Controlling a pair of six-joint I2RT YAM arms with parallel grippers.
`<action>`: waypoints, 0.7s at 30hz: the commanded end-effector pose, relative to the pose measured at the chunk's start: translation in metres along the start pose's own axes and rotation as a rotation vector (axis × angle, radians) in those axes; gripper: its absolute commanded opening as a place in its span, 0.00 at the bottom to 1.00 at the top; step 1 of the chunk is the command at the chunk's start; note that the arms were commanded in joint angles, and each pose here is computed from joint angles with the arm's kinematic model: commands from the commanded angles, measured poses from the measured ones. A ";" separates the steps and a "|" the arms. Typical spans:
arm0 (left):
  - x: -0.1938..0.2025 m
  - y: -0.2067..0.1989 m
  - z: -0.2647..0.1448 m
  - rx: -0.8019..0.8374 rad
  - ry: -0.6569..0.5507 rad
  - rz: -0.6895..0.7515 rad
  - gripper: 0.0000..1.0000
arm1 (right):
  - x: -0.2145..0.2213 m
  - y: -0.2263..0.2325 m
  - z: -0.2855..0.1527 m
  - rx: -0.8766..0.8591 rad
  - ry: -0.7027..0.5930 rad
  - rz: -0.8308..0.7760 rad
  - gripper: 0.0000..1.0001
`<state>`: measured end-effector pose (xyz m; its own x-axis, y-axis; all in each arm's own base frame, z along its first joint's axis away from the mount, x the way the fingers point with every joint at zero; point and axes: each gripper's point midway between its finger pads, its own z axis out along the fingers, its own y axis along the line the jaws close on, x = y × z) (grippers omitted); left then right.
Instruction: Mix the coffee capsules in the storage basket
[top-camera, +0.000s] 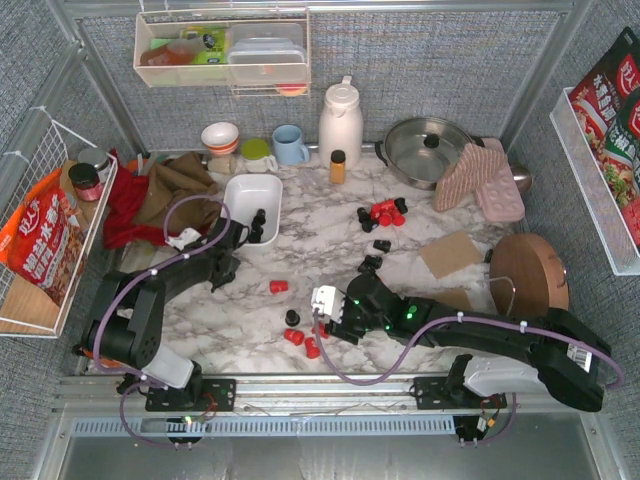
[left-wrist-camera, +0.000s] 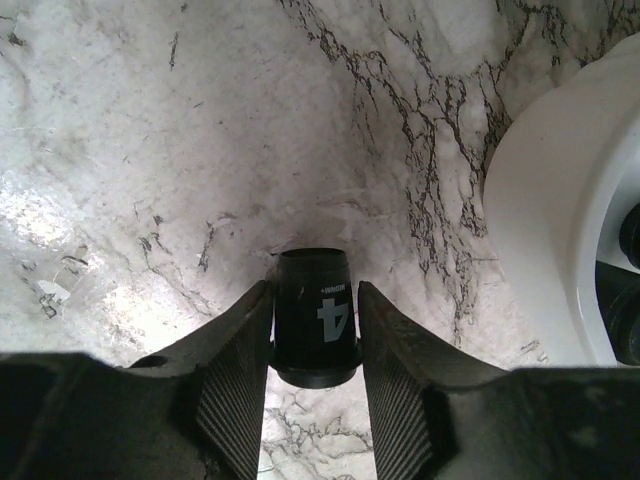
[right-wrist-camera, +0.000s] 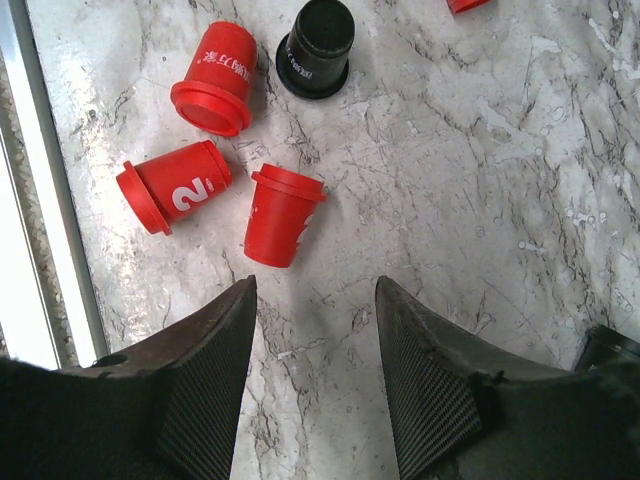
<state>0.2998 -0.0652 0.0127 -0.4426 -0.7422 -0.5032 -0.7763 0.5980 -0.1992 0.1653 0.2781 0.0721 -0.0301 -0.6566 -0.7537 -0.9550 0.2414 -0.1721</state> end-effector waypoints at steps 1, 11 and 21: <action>0.003 0.018 0.006 -0.071 -0.002 0.034 0.43 | -0.002 -0.001 0.000 0.006 -0.009 -0.002 0.55; -0.045 0.000 -0.039 0.028 -0.148 0.041 0.32 | -0.002 -0.003 -0.001 0.017 -0.008 -0.007 0.55; -0.090 -0.129 -0.107 0.561 -0.297 0.179 0.41 | 0.002 -0.005 0.003 0.025 0.012 -0.005 0.55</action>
<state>0.3490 -0.0777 0.1398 -0.3495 -0.6400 -0.6843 -0.5553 0.7297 -0.3988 0.1682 0.2758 0.0682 -0.0336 -0.6695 -0.7420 -0.9506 0.2506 -0.1830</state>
